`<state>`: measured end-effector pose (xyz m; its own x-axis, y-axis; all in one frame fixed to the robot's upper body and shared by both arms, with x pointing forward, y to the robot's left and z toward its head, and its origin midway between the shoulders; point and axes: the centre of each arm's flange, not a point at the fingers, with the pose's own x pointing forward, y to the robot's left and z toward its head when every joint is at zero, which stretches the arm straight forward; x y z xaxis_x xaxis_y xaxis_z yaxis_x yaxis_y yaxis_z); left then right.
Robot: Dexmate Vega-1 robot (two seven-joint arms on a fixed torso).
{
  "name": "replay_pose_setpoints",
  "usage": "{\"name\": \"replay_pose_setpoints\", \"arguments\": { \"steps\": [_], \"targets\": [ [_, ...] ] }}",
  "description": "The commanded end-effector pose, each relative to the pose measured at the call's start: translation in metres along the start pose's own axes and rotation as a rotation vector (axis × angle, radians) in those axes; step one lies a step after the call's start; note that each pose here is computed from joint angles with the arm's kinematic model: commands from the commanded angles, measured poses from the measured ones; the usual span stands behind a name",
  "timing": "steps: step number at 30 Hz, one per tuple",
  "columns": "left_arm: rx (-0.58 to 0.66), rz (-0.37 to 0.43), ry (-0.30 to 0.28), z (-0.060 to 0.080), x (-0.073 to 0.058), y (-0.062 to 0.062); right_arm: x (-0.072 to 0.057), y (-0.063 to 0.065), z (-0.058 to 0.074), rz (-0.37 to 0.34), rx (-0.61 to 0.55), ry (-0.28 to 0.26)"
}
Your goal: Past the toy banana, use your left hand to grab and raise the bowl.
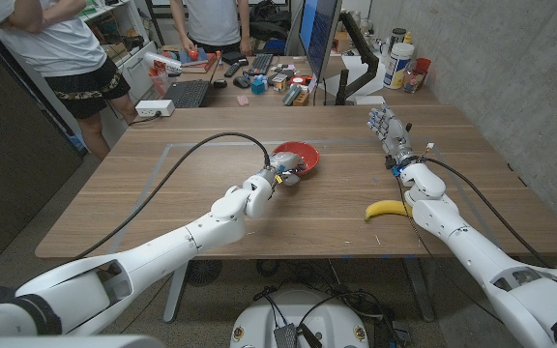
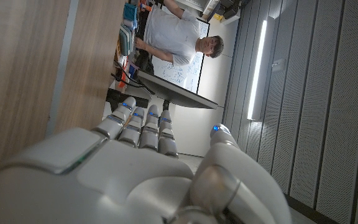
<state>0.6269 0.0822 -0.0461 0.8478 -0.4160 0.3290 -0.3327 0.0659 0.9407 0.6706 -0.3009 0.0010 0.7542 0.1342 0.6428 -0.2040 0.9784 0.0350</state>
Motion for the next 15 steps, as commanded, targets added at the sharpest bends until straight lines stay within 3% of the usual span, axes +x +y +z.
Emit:
{"name": "replay_pose_setpoints", "arguments": {
  "steps": [1, 15],
  "targets": [
    [0.01, -0.012, -0.002, 0.0, -0.003, 0.011, -0.002, 0.0, -0.001, -0.009, 0.003, -0.004],
    [0.031, 0.009, 0.004, 0.004, -0.006, 0.021, -0.005, -0.001, 0.002, -0.009, 0.0, -0.011]
  ]
}}
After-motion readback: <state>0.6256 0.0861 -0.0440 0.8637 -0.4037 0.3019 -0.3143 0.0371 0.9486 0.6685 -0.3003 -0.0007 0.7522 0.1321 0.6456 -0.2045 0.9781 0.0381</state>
